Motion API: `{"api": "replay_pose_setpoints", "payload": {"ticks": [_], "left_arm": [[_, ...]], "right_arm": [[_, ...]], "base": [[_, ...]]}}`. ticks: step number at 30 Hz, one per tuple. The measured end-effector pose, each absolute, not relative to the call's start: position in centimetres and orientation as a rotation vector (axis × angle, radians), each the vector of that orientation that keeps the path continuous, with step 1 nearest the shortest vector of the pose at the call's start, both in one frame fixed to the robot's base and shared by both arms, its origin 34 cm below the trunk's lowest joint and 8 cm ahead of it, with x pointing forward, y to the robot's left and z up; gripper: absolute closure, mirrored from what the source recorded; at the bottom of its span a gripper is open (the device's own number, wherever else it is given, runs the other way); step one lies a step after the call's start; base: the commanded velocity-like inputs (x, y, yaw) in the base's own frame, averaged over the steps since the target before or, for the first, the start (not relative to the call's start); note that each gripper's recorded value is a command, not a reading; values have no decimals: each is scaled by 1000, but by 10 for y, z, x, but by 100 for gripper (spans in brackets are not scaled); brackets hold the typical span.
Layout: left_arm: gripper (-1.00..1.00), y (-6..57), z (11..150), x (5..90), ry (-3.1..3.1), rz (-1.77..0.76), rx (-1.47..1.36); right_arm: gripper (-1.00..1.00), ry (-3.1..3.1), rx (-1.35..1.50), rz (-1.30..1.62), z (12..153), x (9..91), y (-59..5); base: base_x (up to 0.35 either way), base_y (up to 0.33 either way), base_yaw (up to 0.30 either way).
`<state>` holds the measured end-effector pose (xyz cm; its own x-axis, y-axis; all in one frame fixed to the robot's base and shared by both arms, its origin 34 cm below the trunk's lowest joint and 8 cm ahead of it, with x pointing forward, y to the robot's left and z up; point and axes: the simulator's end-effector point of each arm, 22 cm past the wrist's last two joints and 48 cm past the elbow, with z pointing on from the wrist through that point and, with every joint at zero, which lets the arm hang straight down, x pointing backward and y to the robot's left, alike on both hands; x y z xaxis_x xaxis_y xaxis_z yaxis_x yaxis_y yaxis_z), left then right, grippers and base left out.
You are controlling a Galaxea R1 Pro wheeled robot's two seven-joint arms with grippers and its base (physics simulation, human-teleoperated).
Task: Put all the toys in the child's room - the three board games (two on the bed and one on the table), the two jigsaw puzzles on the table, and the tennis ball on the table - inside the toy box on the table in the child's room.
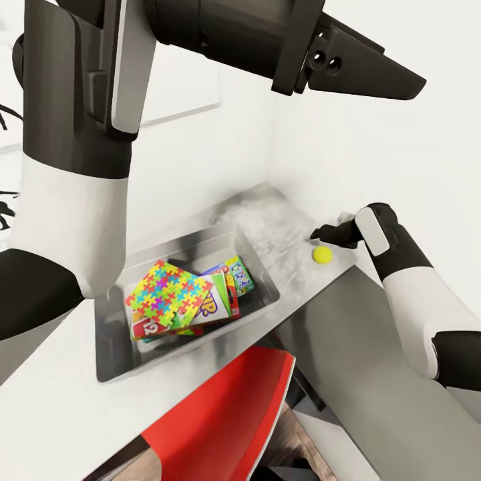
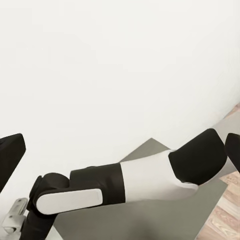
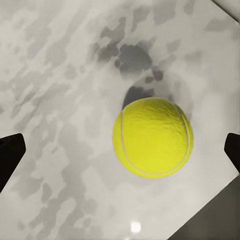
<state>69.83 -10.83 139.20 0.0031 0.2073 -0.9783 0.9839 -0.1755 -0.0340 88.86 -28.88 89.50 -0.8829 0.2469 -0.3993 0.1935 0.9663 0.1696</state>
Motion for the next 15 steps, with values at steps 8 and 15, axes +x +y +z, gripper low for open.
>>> {"api": "replay_pose_setpoints", "payload": {"ticks": [8,15], "left_arm": [[-100,-109,1384,703,1293,-1258,1487],[-100,-109,1377,707,1299,-1268,1482]], "right_arm": [[-100,2701,329,115,888,888,-298],[-100,2709,335,86,882,889,-302]], "base": [[0,0,0],[0,0,0]]}}
